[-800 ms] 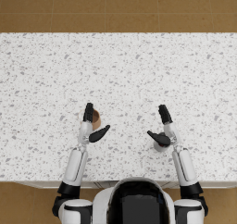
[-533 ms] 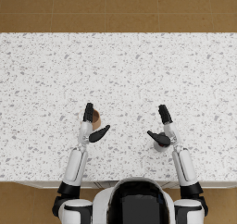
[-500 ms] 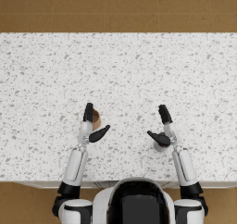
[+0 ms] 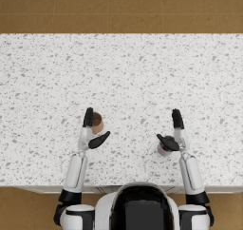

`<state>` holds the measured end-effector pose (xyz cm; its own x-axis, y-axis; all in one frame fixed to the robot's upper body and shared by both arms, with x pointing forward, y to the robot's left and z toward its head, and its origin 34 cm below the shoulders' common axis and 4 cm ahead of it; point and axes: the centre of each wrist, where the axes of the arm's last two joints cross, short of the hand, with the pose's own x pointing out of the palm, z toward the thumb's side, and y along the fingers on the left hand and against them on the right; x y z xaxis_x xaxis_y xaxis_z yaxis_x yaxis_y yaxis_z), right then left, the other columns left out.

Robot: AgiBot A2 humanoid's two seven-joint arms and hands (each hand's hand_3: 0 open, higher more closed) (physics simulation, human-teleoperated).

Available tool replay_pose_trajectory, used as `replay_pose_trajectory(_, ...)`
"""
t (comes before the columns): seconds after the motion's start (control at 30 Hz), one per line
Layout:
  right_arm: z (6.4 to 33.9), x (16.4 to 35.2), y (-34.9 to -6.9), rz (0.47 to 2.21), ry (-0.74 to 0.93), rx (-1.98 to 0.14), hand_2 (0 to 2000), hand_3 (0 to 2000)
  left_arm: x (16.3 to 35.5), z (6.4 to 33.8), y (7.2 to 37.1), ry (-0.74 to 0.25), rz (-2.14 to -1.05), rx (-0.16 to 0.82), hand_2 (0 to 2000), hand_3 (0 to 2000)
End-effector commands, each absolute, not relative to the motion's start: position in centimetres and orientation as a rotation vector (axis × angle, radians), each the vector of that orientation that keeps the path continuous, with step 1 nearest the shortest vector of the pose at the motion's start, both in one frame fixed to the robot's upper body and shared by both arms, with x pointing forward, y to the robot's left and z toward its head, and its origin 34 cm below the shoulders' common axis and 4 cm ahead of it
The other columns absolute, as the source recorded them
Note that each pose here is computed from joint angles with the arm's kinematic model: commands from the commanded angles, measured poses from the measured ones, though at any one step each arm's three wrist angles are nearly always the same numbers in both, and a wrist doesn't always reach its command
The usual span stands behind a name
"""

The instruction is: Pick up two cups and pour the berry on the right into the cup on the left

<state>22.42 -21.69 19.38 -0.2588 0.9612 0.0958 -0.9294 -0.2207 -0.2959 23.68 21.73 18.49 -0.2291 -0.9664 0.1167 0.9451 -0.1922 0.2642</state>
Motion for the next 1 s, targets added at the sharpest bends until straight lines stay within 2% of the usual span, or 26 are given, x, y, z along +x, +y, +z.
replay_pose_trajectory(0.03,19.6,20.0,-22.9,1.774,-0.302,-0.180,0,0,23.1,18.5,23.3,-0.299,-1.718,0.126,0,0)
replay_pose_trajectory(0.2,18.5,17.8,-23.0,1.762,-0.143,-0.287,0,0,21.8,17.6,24.5,-0.156,-1.657,0.240,0,0)
replay_pose_trajectory(0.33,17.1,16.5,-22.8,1.776,-0.029,-0.309,0,0,21.5,15.3,24.3,-0.048,-1.665,0.217,0,0)
replay_pose_trajectory(0.43,16.0,15.7,-23.0,1.780,0.033,-0.284,0,0,22.2,14.7,23.9,-0.034,-1.670,0.202,0,0)
replay_pose_trajectory(0.7,12.7,16.4,-24.1,1.735,0.135,-0.186,0,0,24.7,12.2,23.2,0.014,-1.662,0.108,0,0)
replay_pose_trajectory(0.87,10.4,16.9,-24.2,1.724,0.189,-0.111,0,0,25.1,11.0,22.5,0.040,-1.669,0.066,0,0)
replay_pose_trajectory(1.0,10.0,17.5,-23.5,1.735,0.175,-0.092,0,0,25.8,10.5,22.4,0.045,-1.654,0.041,0,0)
